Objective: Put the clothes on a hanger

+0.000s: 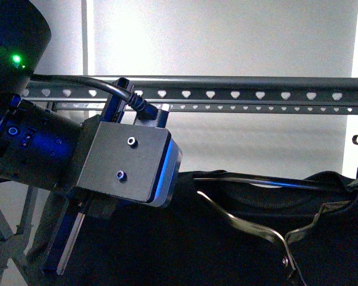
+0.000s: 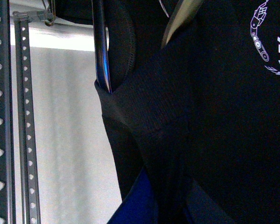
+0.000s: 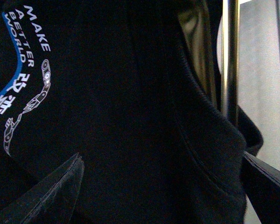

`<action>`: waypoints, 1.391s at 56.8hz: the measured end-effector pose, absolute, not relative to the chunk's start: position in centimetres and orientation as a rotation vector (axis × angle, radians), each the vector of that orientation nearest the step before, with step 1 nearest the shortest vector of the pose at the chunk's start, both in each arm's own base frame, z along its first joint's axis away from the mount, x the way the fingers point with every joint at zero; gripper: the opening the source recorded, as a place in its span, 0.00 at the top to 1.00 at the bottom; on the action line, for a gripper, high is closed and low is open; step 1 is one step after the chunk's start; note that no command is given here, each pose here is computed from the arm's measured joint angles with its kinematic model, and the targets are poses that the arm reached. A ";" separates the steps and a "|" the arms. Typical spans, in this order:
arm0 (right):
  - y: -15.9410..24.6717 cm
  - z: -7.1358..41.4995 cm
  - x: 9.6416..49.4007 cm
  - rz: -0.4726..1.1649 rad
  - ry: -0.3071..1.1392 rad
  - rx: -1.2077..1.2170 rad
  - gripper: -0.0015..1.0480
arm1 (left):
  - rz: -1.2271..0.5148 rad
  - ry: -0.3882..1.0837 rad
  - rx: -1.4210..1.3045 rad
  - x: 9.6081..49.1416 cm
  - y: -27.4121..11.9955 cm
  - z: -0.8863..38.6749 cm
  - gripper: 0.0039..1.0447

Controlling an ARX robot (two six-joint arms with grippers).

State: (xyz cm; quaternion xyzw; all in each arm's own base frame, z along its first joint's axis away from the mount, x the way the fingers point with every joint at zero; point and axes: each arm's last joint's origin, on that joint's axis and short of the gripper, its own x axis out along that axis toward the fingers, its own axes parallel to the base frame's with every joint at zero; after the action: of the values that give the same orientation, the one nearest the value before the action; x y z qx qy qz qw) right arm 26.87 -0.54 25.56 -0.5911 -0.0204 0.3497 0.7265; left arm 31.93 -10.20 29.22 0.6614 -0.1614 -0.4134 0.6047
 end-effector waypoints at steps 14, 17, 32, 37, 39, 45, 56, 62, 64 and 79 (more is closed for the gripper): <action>-0.3 26.2 30.2 0.754 0.016 -1.191 0.07 | -0.955 -0.372 1.531 31.9 -10.2 29.2 0.96; -0.3 26.7 30.9 0.736 0.025 -1.160 0.07 | -0.955 -0.372 1.531 31.9 -10.2 29.2 0.96; -0.5 27.1 32.3 0.669 0.047 -1.088 0.31 | -0.955 -0.373 1.531 31.9 -10.2 29.2 0.96; -0.4 26.6 32.7 0.667 0.063 -1.071 0.45 | -0.955 -0.373 1.531 31.9 -10.2 29.2 0.96; -0.3 26.3 32.9 0.668 0.070 -1.066 0.52 | -0.955 -0.373 1.531 31.9 -10.2 29.2 0.96; -0.1 26.0 33.1 0.672 0.081 -1.059 0.68 | -0.955 -0.372 1.531 31.9 -10.2 29.2 0.96; 0.0 25.6 33.0 0.683 0.084 -1.061 0.86 | -0.951 -0.372 1.524 32.0 -10.1 29.3 0.96; 0.1 25.4 32.9 0.704 0.077 -1.072 0.91 | -0.941 -0.382 1.529 32.0 -10.2 29.6 0.83; 0.1 25.3 32.9 0.708 0.079 -1.070 0.91 | -0.938 -0.387 1.532 32.1 -10.2 29.7 0.80; -1.6 24.9 32.0 0.744 0.156 -0.932 0.92 | -0.939 -0.406 1.531 32.0 -10.2 30.0 0.35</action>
State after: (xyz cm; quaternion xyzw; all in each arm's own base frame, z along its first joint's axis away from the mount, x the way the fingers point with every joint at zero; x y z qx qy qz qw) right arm 32.03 -1.59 24.95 -0.4385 0.0732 0.3500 0.8245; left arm 32.04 -10.24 30.00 0.6618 -0.1755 -0.4058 0.6054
